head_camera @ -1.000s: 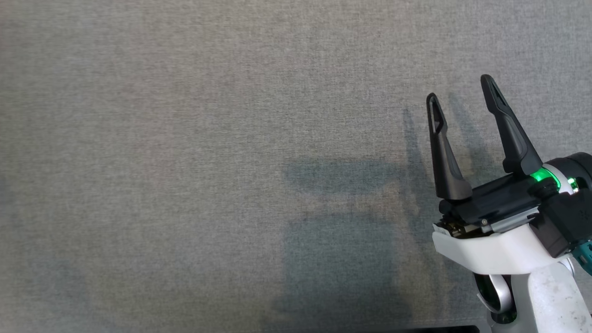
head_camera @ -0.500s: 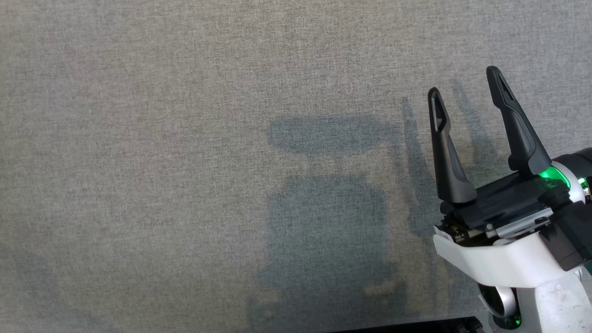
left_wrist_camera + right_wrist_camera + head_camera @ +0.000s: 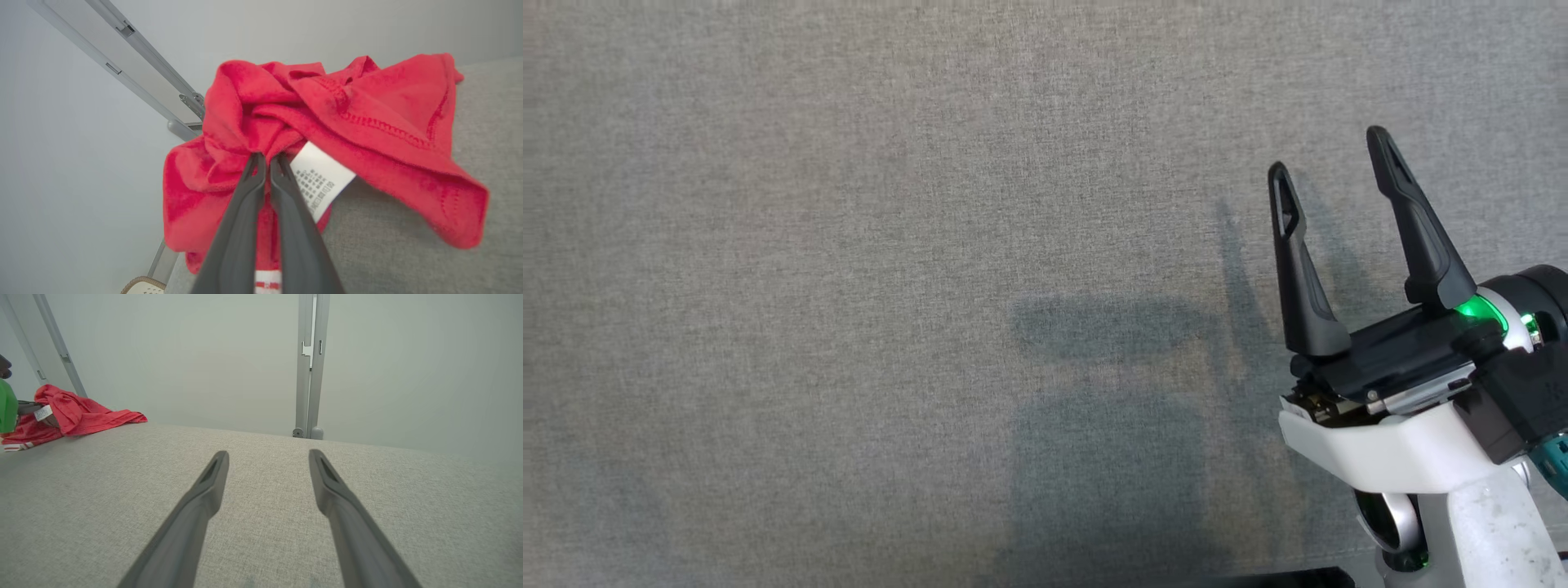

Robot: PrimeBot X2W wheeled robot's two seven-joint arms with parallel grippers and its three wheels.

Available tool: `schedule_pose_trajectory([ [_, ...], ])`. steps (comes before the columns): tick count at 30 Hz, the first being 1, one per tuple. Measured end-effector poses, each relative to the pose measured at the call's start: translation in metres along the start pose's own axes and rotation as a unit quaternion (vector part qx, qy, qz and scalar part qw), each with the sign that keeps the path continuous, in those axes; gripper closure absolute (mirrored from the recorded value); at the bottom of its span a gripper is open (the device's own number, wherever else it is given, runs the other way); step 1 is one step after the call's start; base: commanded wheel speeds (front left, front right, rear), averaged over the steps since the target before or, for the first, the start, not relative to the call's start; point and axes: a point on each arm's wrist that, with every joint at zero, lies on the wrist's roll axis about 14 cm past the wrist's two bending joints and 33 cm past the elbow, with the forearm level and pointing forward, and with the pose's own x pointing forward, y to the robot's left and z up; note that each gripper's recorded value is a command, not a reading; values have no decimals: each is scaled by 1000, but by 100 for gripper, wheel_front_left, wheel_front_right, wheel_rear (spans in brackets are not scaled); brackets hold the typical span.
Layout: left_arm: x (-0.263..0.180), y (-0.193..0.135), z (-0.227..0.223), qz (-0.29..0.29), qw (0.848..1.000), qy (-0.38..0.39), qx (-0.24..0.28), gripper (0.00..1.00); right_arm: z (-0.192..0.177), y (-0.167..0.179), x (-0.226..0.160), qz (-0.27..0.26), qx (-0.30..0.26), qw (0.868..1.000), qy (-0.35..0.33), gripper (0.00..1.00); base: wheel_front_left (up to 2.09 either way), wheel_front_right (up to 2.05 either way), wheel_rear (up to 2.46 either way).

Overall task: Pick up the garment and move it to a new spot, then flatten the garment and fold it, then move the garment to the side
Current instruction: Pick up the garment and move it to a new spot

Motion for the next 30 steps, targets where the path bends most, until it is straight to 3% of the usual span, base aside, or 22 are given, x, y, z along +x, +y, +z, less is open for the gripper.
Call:
schedule_pose_trajectory([
  [7,-23,5,69,-31,996,-86,2,100,29,1,-9,-3,1,1000,-28,0,0,0,0],
  [15,-79,2,170,-87,975,-204,14,100,70,1,-38,-19,9,998,-63,0,0,0,0],
  [22,-150,-26,250,-145,941,-306,30,100,104,-2,-70,-38,8,995,-97,0,0,0,0],
  [30,-251,-93,297,-259,882,-393,27,100,136,-1,-104,-51,6,990,-134,0,0,0,0],
])
